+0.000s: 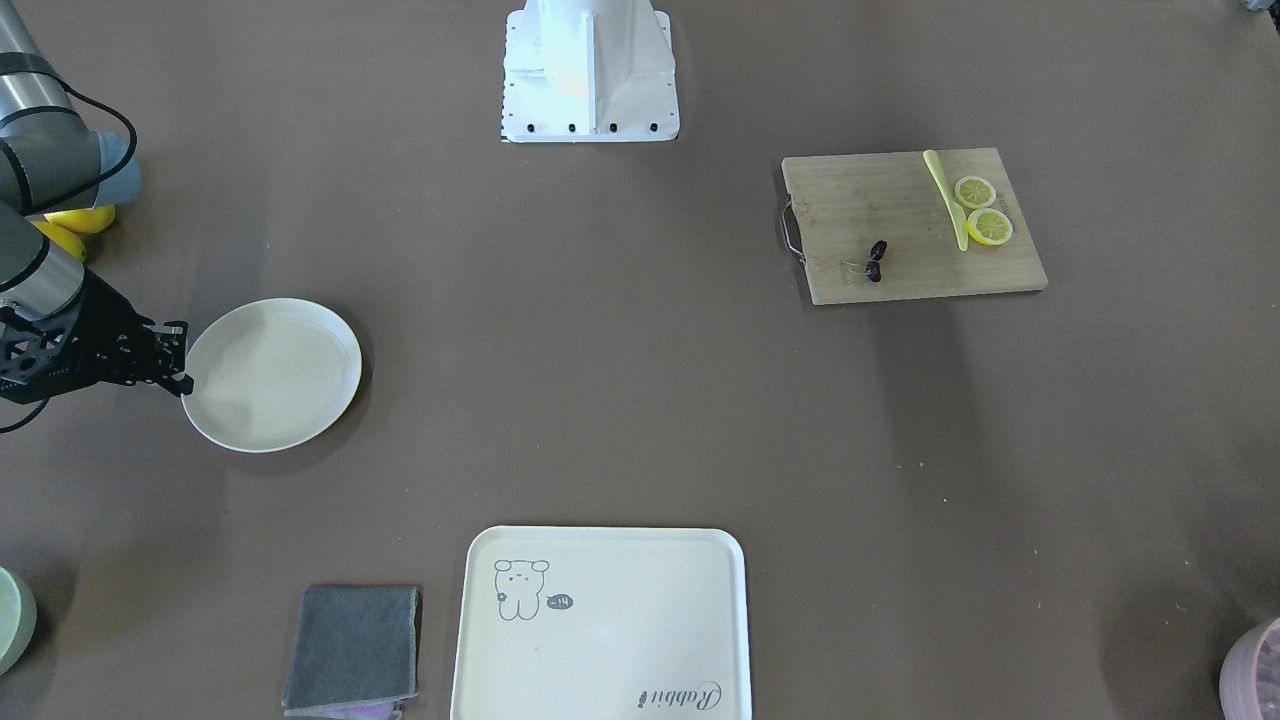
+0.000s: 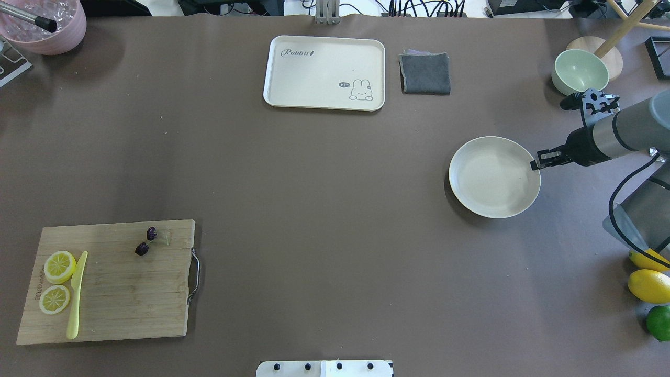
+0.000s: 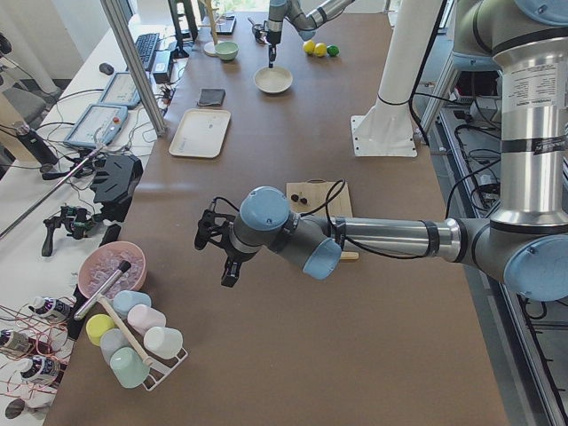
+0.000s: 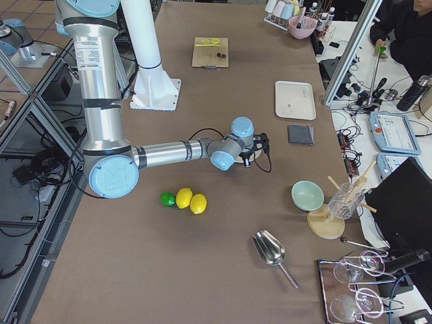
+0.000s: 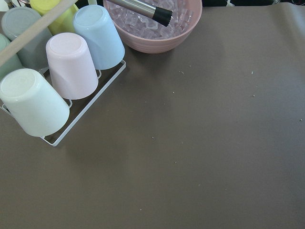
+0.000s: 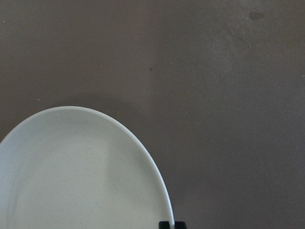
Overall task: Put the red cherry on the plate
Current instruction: 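Push the white plate with the right gripper toward the table center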
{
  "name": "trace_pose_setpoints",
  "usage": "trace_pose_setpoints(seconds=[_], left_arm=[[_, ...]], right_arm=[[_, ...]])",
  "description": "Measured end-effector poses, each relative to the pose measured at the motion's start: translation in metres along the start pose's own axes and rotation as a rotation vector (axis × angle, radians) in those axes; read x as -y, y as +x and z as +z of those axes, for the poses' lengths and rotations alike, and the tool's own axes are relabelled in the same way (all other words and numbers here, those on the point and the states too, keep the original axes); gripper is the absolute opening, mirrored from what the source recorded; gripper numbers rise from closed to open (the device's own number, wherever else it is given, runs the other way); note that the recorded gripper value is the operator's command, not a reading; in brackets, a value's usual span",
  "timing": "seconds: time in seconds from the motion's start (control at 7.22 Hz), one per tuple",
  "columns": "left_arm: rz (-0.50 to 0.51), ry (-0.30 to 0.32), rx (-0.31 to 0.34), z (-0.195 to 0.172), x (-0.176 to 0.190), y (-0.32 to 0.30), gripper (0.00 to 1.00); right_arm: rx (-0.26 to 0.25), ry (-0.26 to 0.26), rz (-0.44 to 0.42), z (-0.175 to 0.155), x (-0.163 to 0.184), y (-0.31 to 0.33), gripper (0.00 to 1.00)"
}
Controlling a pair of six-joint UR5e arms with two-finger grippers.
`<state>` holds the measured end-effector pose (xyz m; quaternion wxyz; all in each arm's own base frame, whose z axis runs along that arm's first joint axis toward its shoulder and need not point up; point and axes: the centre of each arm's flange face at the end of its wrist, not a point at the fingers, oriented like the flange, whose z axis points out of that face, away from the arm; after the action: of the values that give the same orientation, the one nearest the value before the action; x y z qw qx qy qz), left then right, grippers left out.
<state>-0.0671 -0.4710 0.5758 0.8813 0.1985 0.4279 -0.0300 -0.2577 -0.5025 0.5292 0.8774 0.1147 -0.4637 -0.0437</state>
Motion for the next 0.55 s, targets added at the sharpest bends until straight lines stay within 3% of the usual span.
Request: trace_pose_setpoints(seconds=[0.28, 0.55], left_arm=[[-0.002, -0.001, 0.000, 0.000, 0.001, 0.000, 0.98], [-0.007, -0.006, 0.002, 0.002, -0.001, -0.003, 0.98]], right_arm=[[0.046, 0.011, 0.030, -0.022, 0.029, -0.026, 0.00], [0.123, 0.004, 0.078, -0.016, 0.063, -0.126, 0.00]])
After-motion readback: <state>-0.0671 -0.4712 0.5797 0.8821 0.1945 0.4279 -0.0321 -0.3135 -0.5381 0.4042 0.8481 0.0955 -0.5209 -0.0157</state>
